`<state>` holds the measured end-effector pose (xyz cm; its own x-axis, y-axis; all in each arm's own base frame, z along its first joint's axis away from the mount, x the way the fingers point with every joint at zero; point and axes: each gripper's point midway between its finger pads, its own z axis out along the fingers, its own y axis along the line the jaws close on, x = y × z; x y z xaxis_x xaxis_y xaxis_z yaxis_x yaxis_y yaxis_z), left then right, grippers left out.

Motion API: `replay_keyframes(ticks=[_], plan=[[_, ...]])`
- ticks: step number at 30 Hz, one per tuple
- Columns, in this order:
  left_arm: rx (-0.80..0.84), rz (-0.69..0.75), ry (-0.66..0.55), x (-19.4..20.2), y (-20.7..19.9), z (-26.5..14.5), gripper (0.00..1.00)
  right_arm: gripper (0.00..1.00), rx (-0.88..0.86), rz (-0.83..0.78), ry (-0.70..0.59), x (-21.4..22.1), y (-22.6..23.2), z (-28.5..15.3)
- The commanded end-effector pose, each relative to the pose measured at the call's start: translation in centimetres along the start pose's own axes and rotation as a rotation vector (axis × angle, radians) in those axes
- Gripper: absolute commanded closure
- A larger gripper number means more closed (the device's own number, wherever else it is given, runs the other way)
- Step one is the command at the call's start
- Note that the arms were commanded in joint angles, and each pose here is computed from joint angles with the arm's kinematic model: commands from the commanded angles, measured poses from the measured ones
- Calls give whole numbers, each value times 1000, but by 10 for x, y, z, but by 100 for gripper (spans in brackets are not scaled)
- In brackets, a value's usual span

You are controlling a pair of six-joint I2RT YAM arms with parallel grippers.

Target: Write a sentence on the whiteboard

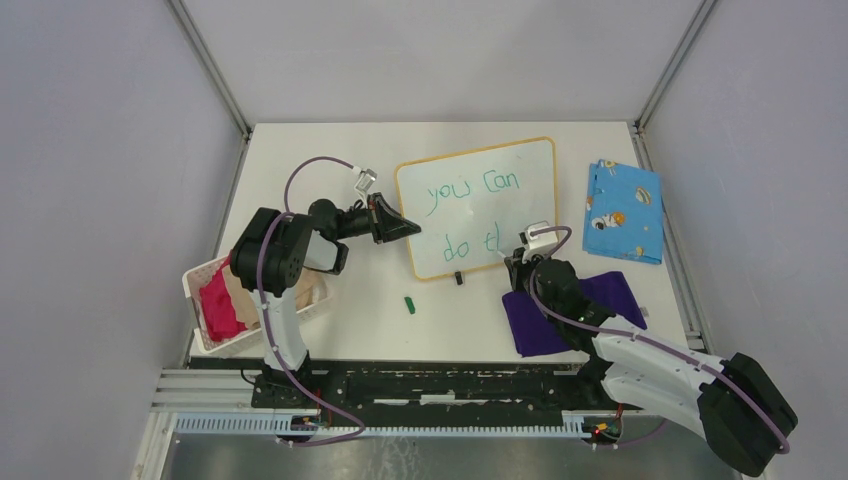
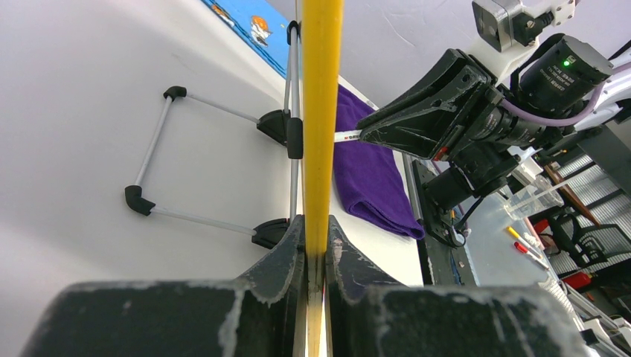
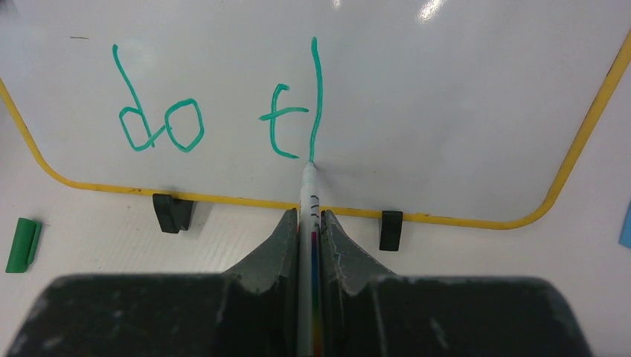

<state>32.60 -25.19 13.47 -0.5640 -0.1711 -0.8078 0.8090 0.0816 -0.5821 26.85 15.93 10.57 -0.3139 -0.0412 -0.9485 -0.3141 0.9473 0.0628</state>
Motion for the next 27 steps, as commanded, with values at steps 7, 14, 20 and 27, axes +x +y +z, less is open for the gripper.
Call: replay_keyframes(ticks=[7, 14, 20, 27], plan=[[57, 14, 46, 11, -7, 5, 98, 100, 32, 7, -68, -42, 1, 8], [56, 12, 46, 11, -7, 5, 98, 100, 67, -5, -88, -57, -2, 11], [57, 13, 46, 11, -7, 5, 98, 100, 96, -15, -94, -65, -6, 14], [57, 13, 46, 11, -7, 5, 98, 100, 132, -21, -73, -57, -15, 12]])
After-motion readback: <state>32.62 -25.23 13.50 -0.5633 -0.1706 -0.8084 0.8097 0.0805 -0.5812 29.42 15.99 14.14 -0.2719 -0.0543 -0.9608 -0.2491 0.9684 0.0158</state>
